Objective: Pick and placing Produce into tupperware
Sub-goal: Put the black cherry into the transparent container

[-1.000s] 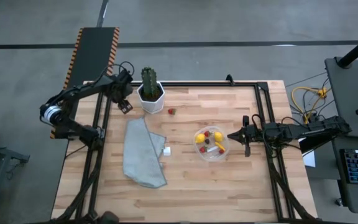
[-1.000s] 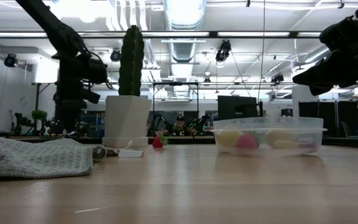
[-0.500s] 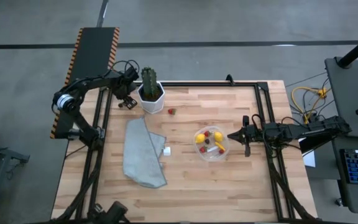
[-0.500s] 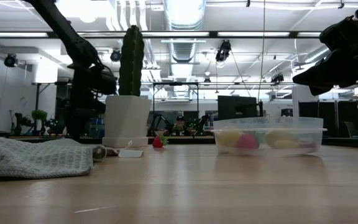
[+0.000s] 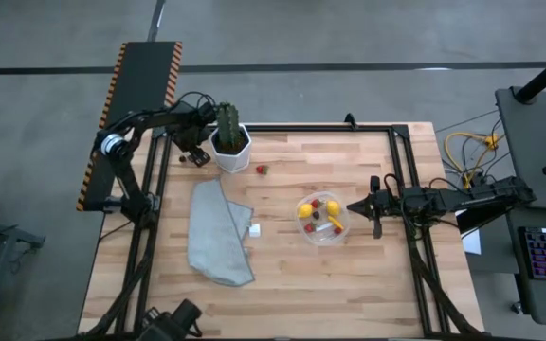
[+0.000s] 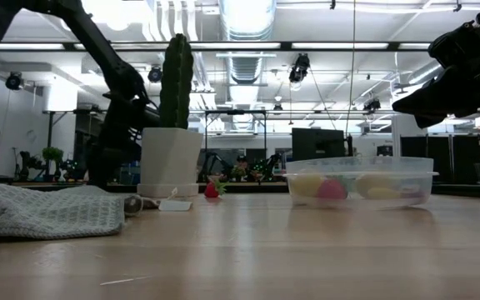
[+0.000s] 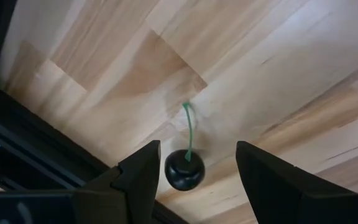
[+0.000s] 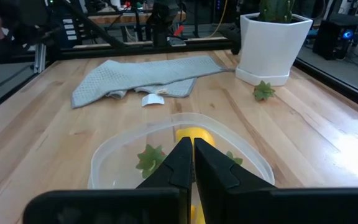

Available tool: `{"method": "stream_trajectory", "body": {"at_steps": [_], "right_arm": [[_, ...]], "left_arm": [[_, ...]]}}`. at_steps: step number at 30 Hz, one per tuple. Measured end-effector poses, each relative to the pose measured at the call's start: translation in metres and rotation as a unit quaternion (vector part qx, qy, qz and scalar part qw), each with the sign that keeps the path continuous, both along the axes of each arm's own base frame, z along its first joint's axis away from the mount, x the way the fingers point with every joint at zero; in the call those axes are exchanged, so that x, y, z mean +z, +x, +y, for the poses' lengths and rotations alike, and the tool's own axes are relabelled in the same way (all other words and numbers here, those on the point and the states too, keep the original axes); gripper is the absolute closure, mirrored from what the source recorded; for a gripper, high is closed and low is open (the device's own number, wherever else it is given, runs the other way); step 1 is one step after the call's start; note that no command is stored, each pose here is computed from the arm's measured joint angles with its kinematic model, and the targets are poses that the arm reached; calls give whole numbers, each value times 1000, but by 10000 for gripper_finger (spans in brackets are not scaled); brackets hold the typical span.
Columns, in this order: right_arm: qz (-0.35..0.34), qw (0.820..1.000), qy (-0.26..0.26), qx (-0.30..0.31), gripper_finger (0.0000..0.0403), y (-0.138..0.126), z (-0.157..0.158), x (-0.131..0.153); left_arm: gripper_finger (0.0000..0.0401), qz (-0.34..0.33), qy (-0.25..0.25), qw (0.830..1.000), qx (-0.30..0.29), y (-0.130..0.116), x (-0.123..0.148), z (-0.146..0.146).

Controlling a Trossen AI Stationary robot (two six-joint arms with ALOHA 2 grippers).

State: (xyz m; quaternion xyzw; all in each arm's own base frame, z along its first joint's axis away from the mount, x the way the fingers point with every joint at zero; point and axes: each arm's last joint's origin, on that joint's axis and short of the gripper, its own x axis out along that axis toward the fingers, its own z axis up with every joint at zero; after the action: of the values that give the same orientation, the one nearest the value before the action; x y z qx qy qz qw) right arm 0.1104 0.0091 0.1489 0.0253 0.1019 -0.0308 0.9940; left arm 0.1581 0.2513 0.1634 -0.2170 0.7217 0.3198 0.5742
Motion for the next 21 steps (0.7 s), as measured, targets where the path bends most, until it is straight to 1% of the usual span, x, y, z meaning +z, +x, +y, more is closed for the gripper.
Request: {"method": "stream_trajectory", "body": {"at_steps": [5, 9, 14, 21], "right_arm": [[0, 1000, 5, 1, 394, 0, 0, 0], [0, 1000, 7, 0, 394, 0, 0, 0], [0, 1000, 7, 2, 394, 0, 0, 0], [0, 1000, 11, 2, 394, 0, 0, 0]], "left_arm": [[205, 8, -12, 1000, -3, 2, -3, 2], [207, 20, -30, 999, -1, 4, -5, 6], [225, 37, -54, 998, -3, 7, -12, 11], [253, 39, -57, 998, -10, 10, -15, 16]]}}
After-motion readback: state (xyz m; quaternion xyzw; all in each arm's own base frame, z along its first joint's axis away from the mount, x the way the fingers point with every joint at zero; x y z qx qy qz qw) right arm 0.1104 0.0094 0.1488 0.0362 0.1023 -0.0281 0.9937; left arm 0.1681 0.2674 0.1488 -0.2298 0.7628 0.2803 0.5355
